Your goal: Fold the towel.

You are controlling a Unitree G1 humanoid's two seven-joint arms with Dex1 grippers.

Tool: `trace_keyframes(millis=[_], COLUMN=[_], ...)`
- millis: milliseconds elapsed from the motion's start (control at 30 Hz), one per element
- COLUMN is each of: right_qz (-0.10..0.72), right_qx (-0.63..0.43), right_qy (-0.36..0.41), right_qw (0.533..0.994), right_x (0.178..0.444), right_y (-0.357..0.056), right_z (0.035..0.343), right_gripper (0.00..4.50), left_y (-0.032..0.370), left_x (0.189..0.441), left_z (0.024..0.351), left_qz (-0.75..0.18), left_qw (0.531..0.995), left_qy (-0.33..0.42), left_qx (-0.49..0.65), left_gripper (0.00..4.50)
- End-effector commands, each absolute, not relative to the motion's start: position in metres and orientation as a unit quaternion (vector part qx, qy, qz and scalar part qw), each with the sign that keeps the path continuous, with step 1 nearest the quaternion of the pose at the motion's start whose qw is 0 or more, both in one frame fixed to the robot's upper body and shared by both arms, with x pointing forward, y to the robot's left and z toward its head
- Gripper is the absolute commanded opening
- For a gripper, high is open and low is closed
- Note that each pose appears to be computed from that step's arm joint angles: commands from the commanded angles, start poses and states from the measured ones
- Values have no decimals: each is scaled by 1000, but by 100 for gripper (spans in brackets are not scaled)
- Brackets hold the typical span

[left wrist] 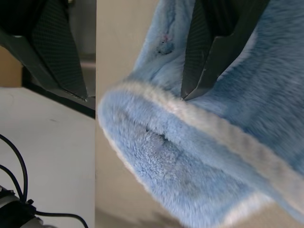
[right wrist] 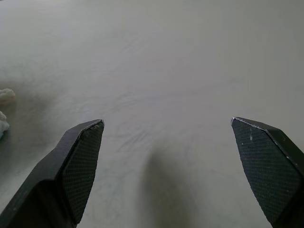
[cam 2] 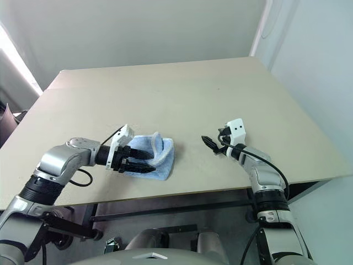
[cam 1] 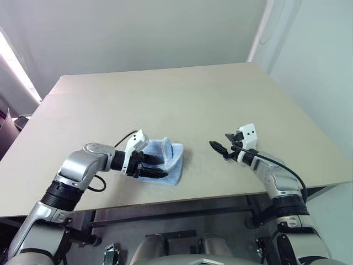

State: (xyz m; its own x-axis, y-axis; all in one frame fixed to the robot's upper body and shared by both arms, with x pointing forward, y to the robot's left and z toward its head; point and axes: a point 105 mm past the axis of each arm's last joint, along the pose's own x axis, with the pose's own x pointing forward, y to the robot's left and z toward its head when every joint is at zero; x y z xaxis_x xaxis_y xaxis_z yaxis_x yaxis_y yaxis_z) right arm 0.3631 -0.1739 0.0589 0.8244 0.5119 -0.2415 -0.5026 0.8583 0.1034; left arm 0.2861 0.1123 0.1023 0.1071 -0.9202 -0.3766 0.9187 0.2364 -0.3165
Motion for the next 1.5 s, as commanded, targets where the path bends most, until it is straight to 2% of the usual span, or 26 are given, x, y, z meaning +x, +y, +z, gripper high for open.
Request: trace_keyframes(millis=[33, 167, 267, 567, 833, 1067, 1267, 1400, 1500], right_qz=[264, 268, 268, 256, 249, 264, 303, 333, 361], right_qx=[13, 11, 13, 9, 6, 7, 17, 59, 111], right_qy=[105, 105, 99, 80, 74, 72, 83, 88, 94], right_qw=[959, 958, 958, 963, 966, 962, 949, 937, 921], right_x=[370, 372, 375, 378, 374, 369, 361, 356, 351], right_y=[-173, -168, -167, -175, -181, -177, -164, -155, -149], right_z=[73, 71, 74, 82, 85, 88, 88, 92, 101], right_gripper=[450, 450, 450, 450, 450, 450, 450, 450, 450], left_y=[110, 115, 127, 124, 94, 104, 107, 101, 100], left_x=[289, 298, 309, 346, 320, 290, 302, 303, 306], left_z=[146, 164, 143, 91, 63, 54, 39, 41, 57], left_qz=[-631, -616, -589, -520, -593, -638, -604, -610, -606], left_qw=[757, 779, 795, 844, 790, 746, 772, 770, 778], left_qy=[167, 105, 105, 127, 138, 154, 158, 145, 121], left_qx=[25, 51, 99, 37, 64, 113, 119, 121, 113], left_gripper=[330, 330, 330, 330, 330, 330, 330, 330, 330])
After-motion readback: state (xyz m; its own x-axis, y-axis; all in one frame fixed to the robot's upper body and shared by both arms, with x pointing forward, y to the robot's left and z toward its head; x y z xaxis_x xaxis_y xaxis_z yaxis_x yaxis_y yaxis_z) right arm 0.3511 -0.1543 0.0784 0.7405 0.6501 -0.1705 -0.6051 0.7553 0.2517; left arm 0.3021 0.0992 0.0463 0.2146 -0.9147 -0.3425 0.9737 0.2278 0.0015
